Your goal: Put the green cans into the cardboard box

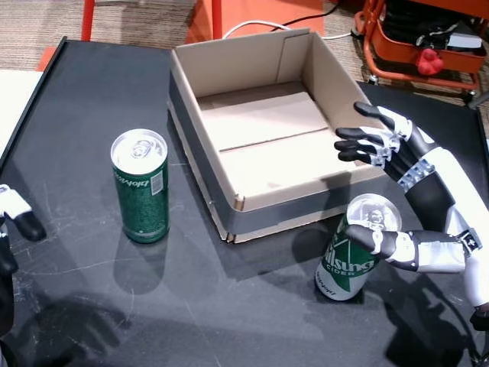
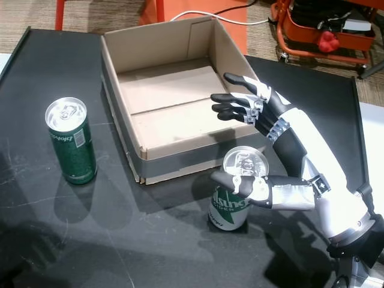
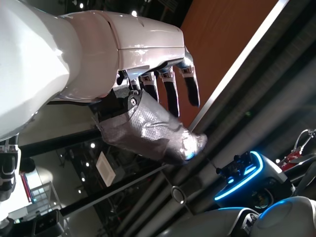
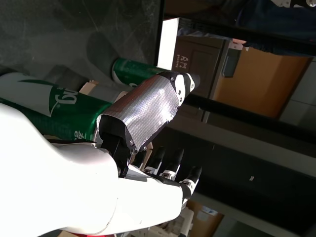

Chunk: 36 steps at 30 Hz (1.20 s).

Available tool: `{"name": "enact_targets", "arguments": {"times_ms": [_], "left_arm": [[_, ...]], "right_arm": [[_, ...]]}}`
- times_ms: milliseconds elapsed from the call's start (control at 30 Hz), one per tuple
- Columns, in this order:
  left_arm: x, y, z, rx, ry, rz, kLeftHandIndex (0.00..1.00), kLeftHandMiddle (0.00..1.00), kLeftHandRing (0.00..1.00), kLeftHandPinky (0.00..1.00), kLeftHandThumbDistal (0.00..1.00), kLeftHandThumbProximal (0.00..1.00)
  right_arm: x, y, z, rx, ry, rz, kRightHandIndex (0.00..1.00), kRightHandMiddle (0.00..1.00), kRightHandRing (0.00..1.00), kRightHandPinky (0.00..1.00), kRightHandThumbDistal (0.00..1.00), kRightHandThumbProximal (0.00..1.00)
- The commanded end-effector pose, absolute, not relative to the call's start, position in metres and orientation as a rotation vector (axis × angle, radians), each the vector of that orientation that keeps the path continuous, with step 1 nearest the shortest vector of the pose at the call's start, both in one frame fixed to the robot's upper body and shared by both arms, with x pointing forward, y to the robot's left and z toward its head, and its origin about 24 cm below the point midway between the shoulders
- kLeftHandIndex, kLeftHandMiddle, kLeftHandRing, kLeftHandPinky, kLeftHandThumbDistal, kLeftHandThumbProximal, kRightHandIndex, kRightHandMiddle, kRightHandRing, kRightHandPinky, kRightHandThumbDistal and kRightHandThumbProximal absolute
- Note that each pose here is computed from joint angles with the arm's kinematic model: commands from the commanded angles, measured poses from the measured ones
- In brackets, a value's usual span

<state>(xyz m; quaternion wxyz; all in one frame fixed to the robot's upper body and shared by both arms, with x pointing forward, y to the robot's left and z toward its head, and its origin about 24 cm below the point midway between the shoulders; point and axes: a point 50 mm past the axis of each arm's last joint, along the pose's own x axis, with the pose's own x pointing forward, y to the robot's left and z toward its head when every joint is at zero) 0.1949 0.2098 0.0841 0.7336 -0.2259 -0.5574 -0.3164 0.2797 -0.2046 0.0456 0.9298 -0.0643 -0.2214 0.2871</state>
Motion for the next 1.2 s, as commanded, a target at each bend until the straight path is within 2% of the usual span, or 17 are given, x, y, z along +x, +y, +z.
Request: {"name": "enact_targets", "arguments": {"times_ms": [0, 67, 133, 167, 233, 300, 467, 567, 600, 633, 733, 833, 900, 967, 1000, 1133, 1167], "left_arm": [[0.192, 0.208, 0.083, -0.503, -1.218, -0.71, 0.58, 0.58, 0.6, 0.68, 0.61, 0.22], [0.192, 0.209, 0.083, -0.485, -1.229, -0.719, 0.58, 0.59, 0.61, 0.7, 0.64, 0.27], [0.191, 0.209, 0.084, -0.486, -1.235, -0.695, 0.57, 0.57, 0.59, 0.67, 0.67, 0.23], [0.191, 0.208, 0.083, -0.494, -1.236, -0.698, 0.57, 0.57, 0.59, 0.67, 0.64, 0.23], [0.192, 0.209, 0.084, -0.465, -1.228, -0.711, 0.6, 0.57, 0.58, 0.7, 0.68, 0.26], [0.193, 0.211, 0.085, -0.468, -1.224, -0.727, 0.59, 0.56, 0.57, 0.68, 0.7, 0.17], [0.191, 0.213, 0.089, -0.413, -1.242, -0.709, 0.6, 0.58, 0.56, 0.66, 0.42, 0.26], [0.189, 0.215, 0.088, -0.401, -1.229, -0.701, 0.6, 0.57, 0.57, 0.68, 0.42, 0.26], [0.189, 0.216, 0.089, -0.367, -1.233, -0.706, 0.64, 0.6, 0.6, 0.72, 0.35, 0.33], [0.189, 0.217, 0.089, -0.348, -1.231, -0.701, 0.63, 0.59, 0.59, 0.73, 0.34, 0.32], [0.189, 0.218, 0.088, -0.381, -1.219, -0.711, 0.65, 0.61, 0.61, 0.73, 0.39, 0.28], [0.189, 0.217, 0.087, -0.381, -1.233, -0.712, 0.65, 0.62, 0.61, 0.76, 0.4, 0.38], [0.19, 0.215, 0.088, -0.387, -1.251, -0.707, 0.66, 0.62, 0.61, 0.74, 0.38, 0.33], [0.191, 0.214, 0.088, -0.391, -1.254, -0.711, 0.62, 0.58, 0.59, 0.73, 0.4, 0.3], [0.191, 0.212, 0.088, -0.408, -1.247, -0.706, 0.58, 0.55, 0.56, 0.69, 0.44, 0.25], [0.187, 0.21, 0.087, -0.433, -1.235, -0.697, 0.61, 0.58, 0.59, 0.75, 0.43, 0.38], [0.188, 0.211, 0.088, -0.425, -1.238, -0.698, 0.62, 0.59, 0.59, 0.75, 0.41, 0.37]], "right_arm": [[0.277, -0.211, 0.043, -0.171, -0.425, 0.586, 0.76, 0.77, 0.8, 0.9, 1.0, 0.74], [0.277, -0.214, 0.041, -0.196, -0.397, 0.588, 0.77, 0.77, 0.8, 0.91, 1.0, 0.73], [0.276, -0.217, 0.039, -0.211, -0.372, 0.59, 0.78, 0.77, 0.8, 0.91, 1.0, 0.72], [0.275, -0.218, 0.038, -0.208, -0.361, 0.592, 0.78, 0.77, 0.8, 0.91, 0.98, 0.69], [0.275, -0.219, 0.037, -0.205, -0.348, 0.593, 0.77, 0.77, 0.8, 0.91, 0.97, 0.67], [0.275, -0.22, 0.036, -0.208, -0.336, 0.59, 0.77, 0.76, 0.79, 0.91, 0.98, 0.66], [0.277, -0.222, 0.032, -0.195, -0.303, 0.59, 0.77, 0.77, 0.81, 0.91, 1.0, 0.67], [0.278, -0.224, 0.031, -0.184, -0.288, 0.577, 0.76, 0.76, 0.81, 0.91, 1.0, 0.66], [0.279, -0.225, 0.03, -0.17, -0.282, 0.568, 0.76, 0.76, 0.8, 0.91, 1.0, 0.64], [0.279, -0.225, 0.029, -0.161, -0.278, 0.559, 0.74, 0.74, 0.79, 0.9, 1.0, 0.64], [0.282, -0.227, 0.026, -0.115, -0.257, 0.543, 0.72, 0.73, 0.79, 0.9, 1.0, 0.62], [0.286, -0.228, 0.023, -0.065, -0.231, 0.536, 0.69, 0.72, 0.79, 0.91, 0.99, 0.63], [0.288, -0.228, 0.021, -0.046, -0.203, 0.529, 0.7, 0.72, 0.78, 0.91, 0.99, 0.62], [0.289, -0.228, 0.019, -0.051, -0.191, 0.528, 0.71, 0.72, 0.79, 0.91, 0.9, 0.63], [0.289, -0.227, 0.019, -0.053, -0.188, 0.532, 0.71, 0.72, 0.79, 0.91, 0.91, 0.64], [0.292, -0.221, 0.017, -0.035, -0.169, 0.543, 0.7, 0.72, 0.78, 0.91, 1.0, 0.66], [0.293, -0.22, 0.016, -0.028, -0.166, 0.552, 0.7, 0.73, 0.79, 0.91, 1.0, 0.66]]}}
